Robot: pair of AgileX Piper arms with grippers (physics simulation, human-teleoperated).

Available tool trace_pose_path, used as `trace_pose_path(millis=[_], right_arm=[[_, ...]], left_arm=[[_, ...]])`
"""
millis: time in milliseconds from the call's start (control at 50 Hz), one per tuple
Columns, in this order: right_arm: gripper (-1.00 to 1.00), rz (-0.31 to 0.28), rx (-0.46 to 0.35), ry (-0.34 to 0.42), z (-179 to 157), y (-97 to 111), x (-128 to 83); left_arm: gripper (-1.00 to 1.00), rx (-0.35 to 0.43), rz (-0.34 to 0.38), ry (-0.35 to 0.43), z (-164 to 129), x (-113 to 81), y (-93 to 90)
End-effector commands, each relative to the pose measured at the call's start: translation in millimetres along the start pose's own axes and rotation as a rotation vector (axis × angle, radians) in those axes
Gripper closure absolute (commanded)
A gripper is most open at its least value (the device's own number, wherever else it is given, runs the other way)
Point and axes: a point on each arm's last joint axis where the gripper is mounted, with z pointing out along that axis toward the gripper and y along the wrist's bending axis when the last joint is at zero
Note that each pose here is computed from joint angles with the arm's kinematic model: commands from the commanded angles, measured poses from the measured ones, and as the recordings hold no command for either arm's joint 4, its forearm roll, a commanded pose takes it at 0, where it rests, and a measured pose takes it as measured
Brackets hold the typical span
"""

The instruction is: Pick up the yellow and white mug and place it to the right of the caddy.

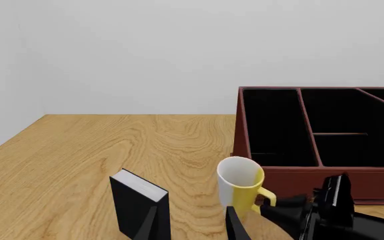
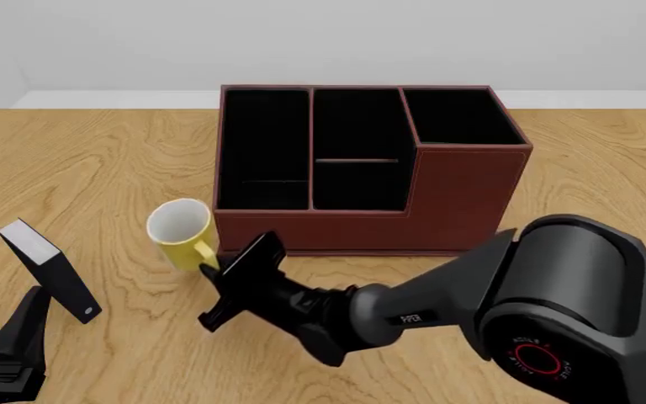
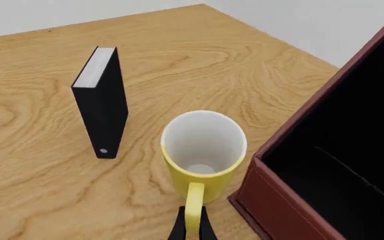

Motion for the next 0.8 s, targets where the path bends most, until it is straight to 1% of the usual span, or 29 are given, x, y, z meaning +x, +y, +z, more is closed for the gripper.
trace_pose_path(millis=[20,180,280,340,360,400,420,460,560,680,720,800], right_arm=[[1.0,-0.02,0.001,-0.051,-13.7,-0.5,-21.1],[1.0,-0.029,0.005,-0.071,-25.2,-1.9,-33.0],[1.0,-0.021,-0.011,-0.084,-33.7,4.1,-46.5],[1.0,-0.042,-0.014,-0.095,-40.3,5.7,-50.9],[1.0,-0.037,-0.015,-0.098,-43.4,6.0,-53.0],[1.0,-0.039,0.012,-0.128,-54.8,-4.3,-57.6],[1.0,-0.049,0.006,-0.131,-56.4,-1.9,-60.6],[1.0,-0.031,0.001,-0.134,-60.7,-0.5,-67.8],[1.0,-0.041,-0.004,-0.145,-69.2,1.6,-74.8],[1.0,-0.044,-0.002,-0.173,-88.6,0.6,-91.5],[1.0,-0.045,0.002,-0.177,-91.9,-1.0,-94.0],[1.0,-0.021,-0.003,-0.189,-100.4,-0.2,-103.1]], left_arm=[[-1.0,0.0,0.0,0.0,0.0,0.0,0.0],[-1.0,0.0,0.0,0.0,0.0,0.0,0.0],[-1.0,0.0,0.0,0.0,0.0,0.0,0.0],[-1.0,0.0,0.0,0.0,0.0,0.0,0.0],[-1.0,0.0,0.0,0.0,0.0,0.0,0.0],[-1.0,0.0,0.0,0.0,0.0,0.0,0.0],[-1.0,0.0,0.0,0.0,0.0,0.0,0.0],[-1.0,0.0,0.0,0.0,0.0,0.0,0.0],[-1.0,0.0,0.0,0.0,0.0,0.0,0.0],[-1.0,0.0,0.0,0.0,0.0,0.0,0.0],[-1.0,0.0,0.0,0.0,0.0,0.0,0.0],[-1.0,0.0,0.0,0.0,0.0,0.0,0.0]])
